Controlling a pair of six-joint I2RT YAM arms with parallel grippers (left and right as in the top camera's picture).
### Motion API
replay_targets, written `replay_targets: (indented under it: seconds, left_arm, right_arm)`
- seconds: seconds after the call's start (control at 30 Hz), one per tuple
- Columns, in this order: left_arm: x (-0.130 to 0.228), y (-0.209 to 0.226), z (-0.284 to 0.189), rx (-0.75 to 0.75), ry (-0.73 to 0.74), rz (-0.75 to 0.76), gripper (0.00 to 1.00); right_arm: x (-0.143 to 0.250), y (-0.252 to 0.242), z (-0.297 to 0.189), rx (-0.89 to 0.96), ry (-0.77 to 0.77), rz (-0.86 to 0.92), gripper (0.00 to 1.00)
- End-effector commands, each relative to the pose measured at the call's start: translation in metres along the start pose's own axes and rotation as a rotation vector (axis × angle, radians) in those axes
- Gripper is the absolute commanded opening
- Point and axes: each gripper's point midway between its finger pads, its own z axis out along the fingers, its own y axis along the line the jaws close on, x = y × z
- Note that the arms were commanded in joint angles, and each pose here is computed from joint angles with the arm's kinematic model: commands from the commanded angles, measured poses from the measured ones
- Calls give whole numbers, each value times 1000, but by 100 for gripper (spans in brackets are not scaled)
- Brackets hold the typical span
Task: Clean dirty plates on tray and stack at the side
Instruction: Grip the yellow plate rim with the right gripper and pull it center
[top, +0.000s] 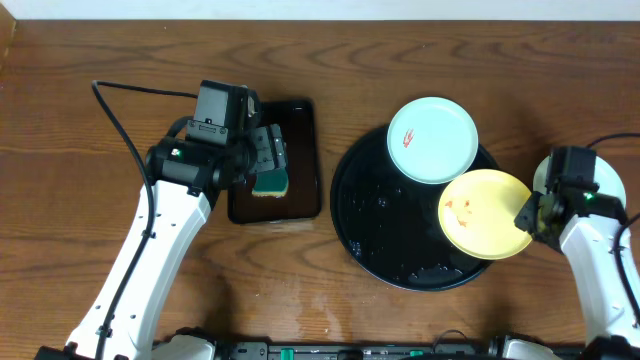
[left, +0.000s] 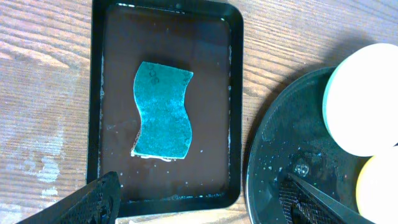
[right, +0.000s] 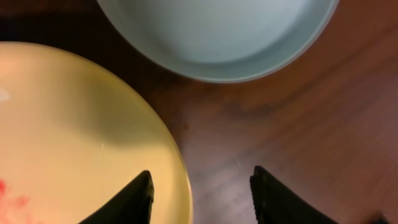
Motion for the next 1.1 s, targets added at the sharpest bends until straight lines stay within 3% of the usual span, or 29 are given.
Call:
replay_targets:
  seconds: [0.0, 0.07, 0.13, 0.17, 0.43, 0.53, 0.63, 0.83, 1.07]
  left_arm:
    - [-1, 1, 0, -1, -1, 1, 82]
    - [-1, 1, 0, -1, -1, 1, 82]
    - [-1, 1, 0, -1, -1, 1, 82]
    - [-1, 1, 0, -1, -1, 1, 82]
    - [-1, 1, 0, 0, -1, 1, 82]
    - [-1, 1, 0, 0, -1, 1, 82]
    - [-1, 1, 0, -1, -1, 1, 82]
    - [-1, 1, 0, -1, -1, 1, 82]
    - [-1, 1, 0, -1, -1, 1, 82]
  right_arm:
    - [14, 7, 18, -27, 35, 15, 41]
    - [21, 8, 24, -38, 51, 14, 31]
    - [24, 8, 25, -38, 61, 11, 6]
    - [24, 8, 23, -38, 62, 10, 1]
    - [26, 13, -20, -144, 47, -5, 1]
    - [33, 54, -48, -403, 25, -171, 1]
    - [43, 82, -64, -551, 23, -286, 1]
    - [68, 110, -51, -584, 65, -369, 1]
    - [106, 125, -10, -535, 213, -284, 1]
